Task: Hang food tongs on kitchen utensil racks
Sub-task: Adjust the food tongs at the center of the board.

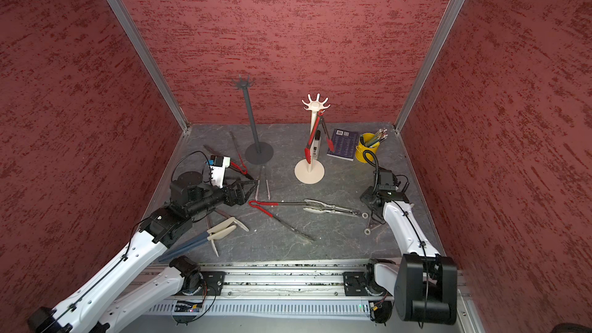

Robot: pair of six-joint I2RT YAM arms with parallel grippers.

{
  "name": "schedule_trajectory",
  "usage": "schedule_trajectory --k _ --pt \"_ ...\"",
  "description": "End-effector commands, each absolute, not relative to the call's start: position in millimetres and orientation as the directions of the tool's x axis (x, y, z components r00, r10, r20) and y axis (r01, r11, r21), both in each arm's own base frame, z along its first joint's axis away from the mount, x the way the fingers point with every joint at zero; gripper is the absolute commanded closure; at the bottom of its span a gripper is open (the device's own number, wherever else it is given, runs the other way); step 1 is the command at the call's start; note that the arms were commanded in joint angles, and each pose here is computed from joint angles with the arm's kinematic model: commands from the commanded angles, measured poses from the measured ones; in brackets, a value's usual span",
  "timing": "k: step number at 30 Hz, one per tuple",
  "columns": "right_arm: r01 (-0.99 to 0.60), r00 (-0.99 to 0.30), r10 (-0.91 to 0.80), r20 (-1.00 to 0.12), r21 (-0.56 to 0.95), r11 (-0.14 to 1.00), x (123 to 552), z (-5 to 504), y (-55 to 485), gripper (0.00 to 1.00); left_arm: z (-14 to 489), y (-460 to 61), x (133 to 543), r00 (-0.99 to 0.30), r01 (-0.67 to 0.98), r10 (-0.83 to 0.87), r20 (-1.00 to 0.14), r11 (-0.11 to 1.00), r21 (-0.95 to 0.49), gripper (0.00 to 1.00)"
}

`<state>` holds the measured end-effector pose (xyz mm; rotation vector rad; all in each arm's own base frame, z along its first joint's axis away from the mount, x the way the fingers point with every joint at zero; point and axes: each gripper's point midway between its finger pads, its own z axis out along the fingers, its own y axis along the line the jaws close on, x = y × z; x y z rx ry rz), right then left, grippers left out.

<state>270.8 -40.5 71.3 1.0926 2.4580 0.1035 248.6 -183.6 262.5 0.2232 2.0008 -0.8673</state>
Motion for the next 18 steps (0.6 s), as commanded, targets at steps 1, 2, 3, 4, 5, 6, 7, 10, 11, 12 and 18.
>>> schedule_trajectory --k 1,2,3,4,5,6,7,10,11,12,18 --pt "0.709 -0.553 0.725 -0.411 0.225 0.668 278 66 -58 0.38 259 -180 245 -0.571 0.463 -0.177 -0.801 0.737 -0.493 0.0" --pt "0.712 -0.547 0.728 -0.413 0.228 0.664 280 65 -60 0.41 260 -179 245 -0.569 0.463 -0.179 -0.802 0.737 -0.493 0.0" --pt "0.711 -0.546 0.73 -0.411 0.234 0.663 283 63 -61 0.45 260 -178 244 -0.568 0.461 -0.181 -0.803 0.738 -0.492 0.0" --pt "0.705 -0.552 0.728 -0.407 0.238 0.668 285 61 -60 0.48 260 -177 244 -0.567 0.461 -0.182 -0.803 0.739 -0.492 0.0" --pt "0.706 -0.556 0.728 -0.401 0.234 0.668 286 57 -60 0.51 259 -176 244 -0.568 0.458 -0.183 -0.803 0.74 -0.492 0.0" --pt "0.71 -0.557 0.73 -0.396 0.229 0.666 287 53 -61 0.54 259 -176 243 -0.567 0.458 -0.184 -0.803 0.74 -0.493 0.0" --pt "0.711 -0.56 0.729 -0.393 0.225 0.667 288 50 -62 0.57 259 -175 244 -0.567 0.457 -0.185 -0.803 0.741 -0.493 0.0" --pt "0.71 -0.562 0.733 -0.382 0.232 0.665 291 43 -61 0.61 260 -175 243 -0.569 0.456 -0.184 -0.802 0.74 -0.494 0.0" --pt "0.71 -0.564 0.735 -0.377 0.234 0.664 292 40 -60 0.62 260 -175 243 -0.568 0.458 -0.182 -0.802 0.741 -0.492 0.0" --pt "0.71 -0.563 0.735 -0.378 0.232 0.664 292 39 -61 0.63 261 -174 243 -0.567 0.455 -0.183 -0.803 0.743 -0.491 0.0" --pt "0.714 -0.568 0.735 -0.371 0.222 0.664 294 29 -64 0.68 260 -172 242 -0.568 0.452 -0.182 -0.802 0.746 -0.49 0.0"
